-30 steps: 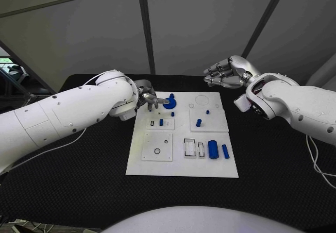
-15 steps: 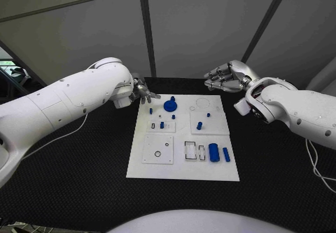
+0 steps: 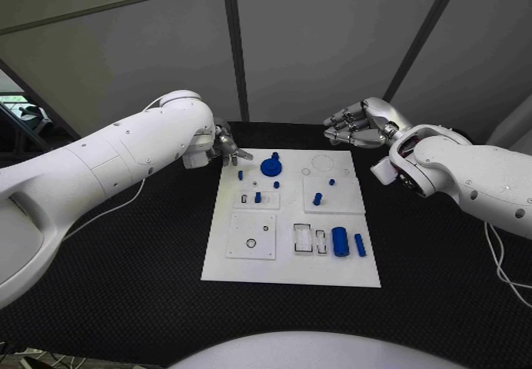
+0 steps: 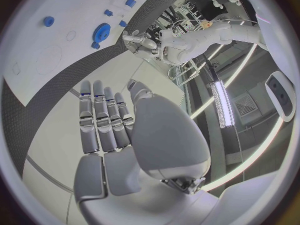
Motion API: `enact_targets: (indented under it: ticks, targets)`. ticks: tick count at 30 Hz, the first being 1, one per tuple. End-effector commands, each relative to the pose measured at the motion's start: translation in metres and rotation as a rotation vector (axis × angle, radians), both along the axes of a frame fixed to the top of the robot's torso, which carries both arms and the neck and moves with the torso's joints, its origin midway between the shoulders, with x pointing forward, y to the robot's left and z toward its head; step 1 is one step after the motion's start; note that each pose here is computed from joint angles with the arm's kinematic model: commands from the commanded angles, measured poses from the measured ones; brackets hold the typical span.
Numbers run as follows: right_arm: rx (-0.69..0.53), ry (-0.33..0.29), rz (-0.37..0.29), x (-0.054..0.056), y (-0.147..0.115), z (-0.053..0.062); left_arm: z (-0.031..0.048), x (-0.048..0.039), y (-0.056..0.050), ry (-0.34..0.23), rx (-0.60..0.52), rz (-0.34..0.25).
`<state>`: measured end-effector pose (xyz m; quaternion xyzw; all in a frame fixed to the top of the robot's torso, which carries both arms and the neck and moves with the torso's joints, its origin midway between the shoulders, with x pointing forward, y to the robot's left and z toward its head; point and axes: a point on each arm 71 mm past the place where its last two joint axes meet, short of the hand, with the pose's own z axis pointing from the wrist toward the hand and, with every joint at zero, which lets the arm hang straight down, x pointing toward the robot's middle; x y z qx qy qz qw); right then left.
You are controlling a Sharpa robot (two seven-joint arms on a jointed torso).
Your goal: Assemble the parts on the task board
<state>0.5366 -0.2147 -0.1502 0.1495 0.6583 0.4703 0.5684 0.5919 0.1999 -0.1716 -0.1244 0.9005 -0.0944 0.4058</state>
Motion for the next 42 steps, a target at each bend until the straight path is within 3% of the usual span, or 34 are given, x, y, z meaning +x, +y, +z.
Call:
enact_targets:
  ticks: [1,8,22,42]
  targets:
    - [0.005,-0.006,0.014,0.0,0.002,0.002,0.0015,0.0025,0.001,-0.027,0.054,-0.029]
    - [0.005,-0.006,0.015,-0.001,0.002,0.001,-0.0001,0.0019,-0.001,-0.01,0.071,-0.042]
    - [0.006,-0.005,0.018,-0.001,0.004,0.001,-0.0107,-0.0026,-0.005,0.053,0.106,-0.088]
    - [0.005,-0.002,0.018,0.0,0.004,0.001,-0.0097,-0.0074,-0.014,0.058,0.081,-0.128]
